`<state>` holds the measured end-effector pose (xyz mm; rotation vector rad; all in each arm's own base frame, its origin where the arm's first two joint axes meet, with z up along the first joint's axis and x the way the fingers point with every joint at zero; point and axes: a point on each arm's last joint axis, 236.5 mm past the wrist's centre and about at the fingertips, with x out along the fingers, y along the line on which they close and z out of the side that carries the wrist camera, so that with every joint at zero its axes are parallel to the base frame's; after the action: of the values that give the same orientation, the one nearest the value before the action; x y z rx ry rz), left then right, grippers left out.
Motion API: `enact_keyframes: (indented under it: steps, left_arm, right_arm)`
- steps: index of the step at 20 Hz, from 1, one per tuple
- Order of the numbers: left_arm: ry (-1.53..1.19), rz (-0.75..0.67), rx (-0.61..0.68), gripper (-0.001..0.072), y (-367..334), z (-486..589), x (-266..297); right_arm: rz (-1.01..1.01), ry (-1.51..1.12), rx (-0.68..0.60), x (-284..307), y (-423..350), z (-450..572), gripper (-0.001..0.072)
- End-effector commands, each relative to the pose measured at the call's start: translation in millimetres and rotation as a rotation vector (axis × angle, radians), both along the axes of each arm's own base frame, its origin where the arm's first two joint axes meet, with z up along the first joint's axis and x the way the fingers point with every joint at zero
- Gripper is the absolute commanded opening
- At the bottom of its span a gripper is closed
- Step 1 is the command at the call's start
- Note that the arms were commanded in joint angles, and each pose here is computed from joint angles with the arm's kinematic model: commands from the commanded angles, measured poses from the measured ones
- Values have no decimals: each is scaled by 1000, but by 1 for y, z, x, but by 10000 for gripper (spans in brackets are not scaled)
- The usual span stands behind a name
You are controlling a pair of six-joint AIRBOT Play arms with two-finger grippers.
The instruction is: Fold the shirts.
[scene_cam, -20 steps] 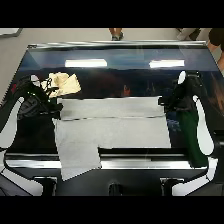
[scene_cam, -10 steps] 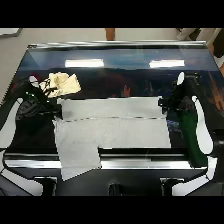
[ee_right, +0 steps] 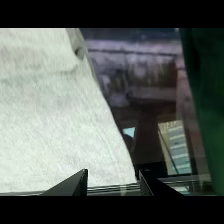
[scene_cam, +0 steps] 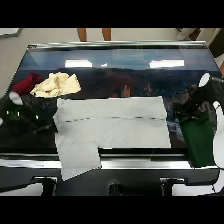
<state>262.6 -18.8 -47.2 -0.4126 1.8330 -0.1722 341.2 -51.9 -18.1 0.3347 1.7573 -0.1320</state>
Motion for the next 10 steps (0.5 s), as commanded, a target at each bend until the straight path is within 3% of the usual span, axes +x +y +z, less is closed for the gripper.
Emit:
enact_keyframes:
  steps: [1, 4, 10]
  left_arm:
    - [19, 42, -12, 489, -13, -34, -69]
    - [62, 20, -38, 489, -15, -48, -99]
    - [59, 27, -49, 488, -22, -56, -103]
  right_arm:
    - [-14, -12, 34, -16, 8, -6, 435]
    - [3, -19, 40, -20, 9, -4, 435]
    - [2, -27, 42, -19, 10, -2, 435]
